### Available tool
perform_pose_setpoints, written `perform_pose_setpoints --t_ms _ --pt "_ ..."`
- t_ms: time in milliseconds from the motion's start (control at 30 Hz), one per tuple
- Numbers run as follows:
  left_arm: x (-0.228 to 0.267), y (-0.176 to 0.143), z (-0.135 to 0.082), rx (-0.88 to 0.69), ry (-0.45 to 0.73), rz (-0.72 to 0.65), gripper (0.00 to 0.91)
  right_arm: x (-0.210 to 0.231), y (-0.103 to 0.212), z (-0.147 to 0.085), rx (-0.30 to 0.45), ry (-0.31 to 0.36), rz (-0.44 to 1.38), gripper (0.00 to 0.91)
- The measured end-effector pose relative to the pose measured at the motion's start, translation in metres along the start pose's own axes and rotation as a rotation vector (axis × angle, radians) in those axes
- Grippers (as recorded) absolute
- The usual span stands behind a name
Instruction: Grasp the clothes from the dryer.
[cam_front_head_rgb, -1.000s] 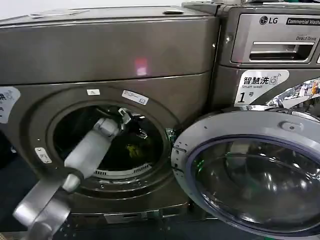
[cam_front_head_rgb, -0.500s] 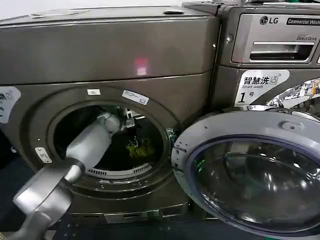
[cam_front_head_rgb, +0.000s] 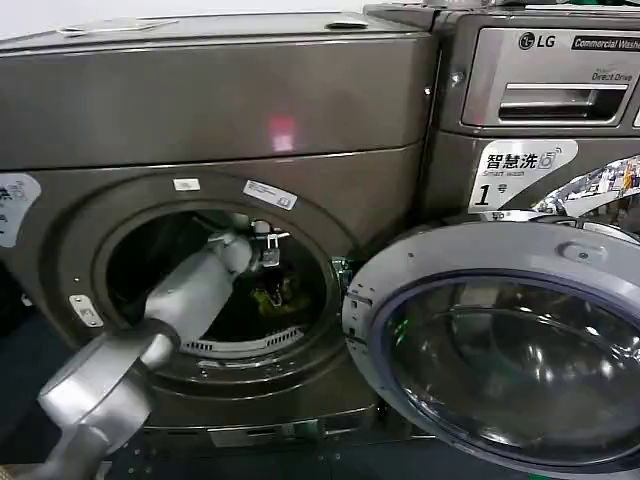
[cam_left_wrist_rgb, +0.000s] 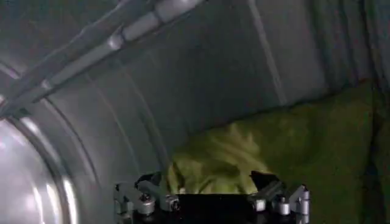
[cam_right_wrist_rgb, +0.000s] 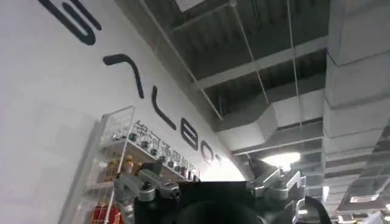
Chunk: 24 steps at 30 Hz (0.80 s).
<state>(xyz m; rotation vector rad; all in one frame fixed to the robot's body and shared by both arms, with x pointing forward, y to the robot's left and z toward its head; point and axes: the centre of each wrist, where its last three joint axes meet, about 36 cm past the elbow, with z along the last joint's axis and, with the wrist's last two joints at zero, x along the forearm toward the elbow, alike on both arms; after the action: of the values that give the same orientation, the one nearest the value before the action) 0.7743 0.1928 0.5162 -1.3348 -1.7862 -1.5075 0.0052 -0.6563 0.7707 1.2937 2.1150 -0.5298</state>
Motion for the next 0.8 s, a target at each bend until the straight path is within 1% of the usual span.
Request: perform_pose_setpoints --t_ms 333,567,800 --pt "-0.023 -0.021 0.0 0.023 -0.061 0.048 0.907 -0.002 0.006 0.002 -0.001 0.001 -0.013 0.907" --pt "-0.034 -0.029 -0.003 0.073 -0.091 0.067 0.907 -0.002 0.006 0.002 0.0 -0.001 -0.013 0.907" --pt "-0.04 -0.037 0.006 0.133 -0.109 0.085 0.907 -0.003 0.008 0.001 0.0 -0.003 -0.018 0.907"
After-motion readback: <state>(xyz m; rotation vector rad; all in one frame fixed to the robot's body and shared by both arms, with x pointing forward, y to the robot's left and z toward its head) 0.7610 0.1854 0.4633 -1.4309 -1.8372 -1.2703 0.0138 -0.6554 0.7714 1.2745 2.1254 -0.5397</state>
